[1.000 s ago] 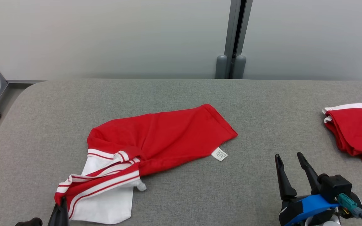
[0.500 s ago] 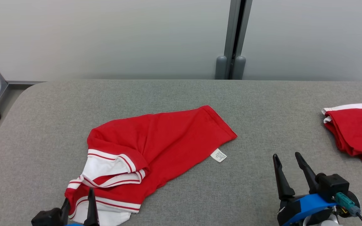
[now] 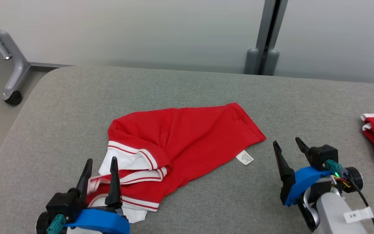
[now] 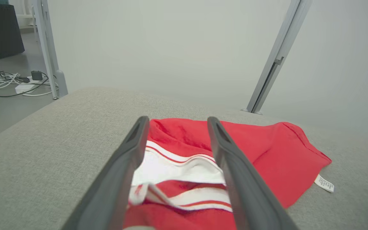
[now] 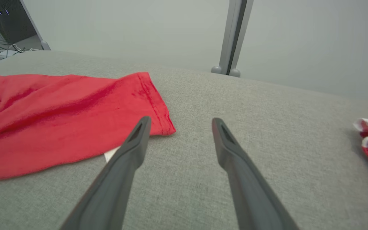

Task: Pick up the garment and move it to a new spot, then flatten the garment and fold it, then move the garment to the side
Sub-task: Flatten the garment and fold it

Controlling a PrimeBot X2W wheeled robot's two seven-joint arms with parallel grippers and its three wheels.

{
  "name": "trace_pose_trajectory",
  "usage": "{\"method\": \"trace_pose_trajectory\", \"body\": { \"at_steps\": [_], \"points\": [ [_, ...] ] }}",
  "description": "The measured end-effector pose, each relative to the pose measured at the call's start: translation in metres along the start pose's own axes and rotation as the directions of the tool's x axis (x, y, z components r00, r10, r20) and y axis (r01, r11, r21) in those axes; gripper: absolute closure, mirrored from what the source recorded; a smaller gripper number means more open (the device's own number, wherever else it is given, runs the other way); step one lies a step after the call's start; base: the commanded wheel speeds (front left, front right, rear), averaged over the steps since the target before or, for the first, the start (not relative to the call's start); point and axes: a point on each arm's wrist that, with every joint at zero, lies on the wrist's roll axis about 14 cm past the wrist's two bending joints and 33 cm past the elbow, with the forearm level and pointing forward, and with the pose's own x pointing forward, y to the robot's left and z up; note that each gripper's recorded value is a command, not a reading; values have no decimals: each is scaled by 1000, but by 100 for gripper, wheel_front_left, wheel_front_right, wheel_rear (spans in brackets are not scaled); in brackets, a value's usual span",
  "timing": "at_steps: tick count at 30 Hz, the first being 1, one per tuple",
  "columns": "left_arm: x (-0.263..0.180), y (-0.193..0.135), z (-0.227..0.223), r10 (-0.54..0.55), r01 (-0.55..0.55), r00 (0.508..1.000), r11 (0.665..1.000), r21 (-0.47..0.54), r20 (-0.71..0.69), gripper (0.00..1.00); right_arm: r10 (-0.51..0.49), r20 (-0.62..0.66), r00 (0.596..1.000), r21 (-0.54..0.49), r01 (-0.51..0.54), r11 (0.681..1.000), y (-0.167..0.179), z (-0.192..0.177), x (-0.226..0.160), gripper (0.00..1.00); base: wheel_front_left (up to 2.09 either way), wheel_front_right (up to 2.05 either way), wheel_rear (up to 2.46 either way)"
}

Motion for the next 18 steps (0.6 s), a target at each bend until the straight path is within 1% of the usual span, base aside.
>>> {"method": "trace_pose_trajectory", "body": {
  "at_steps": [4,7,11,18],
  "points": [
    [1,-1,15,7,-7,999,1000,-6,50,0,13,-83,996,-20,-15,1000,3,-8,24,0,0,0,0],
    [-1,2,18,16,-16,998,1000,-2,61,0,20,-137,990,-34,-25,999,6,-14,40,0,0,0,0],
    [-3,6,13,37,-36,998,999,-4,46,0,30,-222,975,-34,-39,999,11,-28,58,0,0,0,0],
    [0,12,-1,63,-62,998,998,-16,4,0,56,-345,937,11,-56,998,22,-56,77,0,0,0,0]
  ]
}}
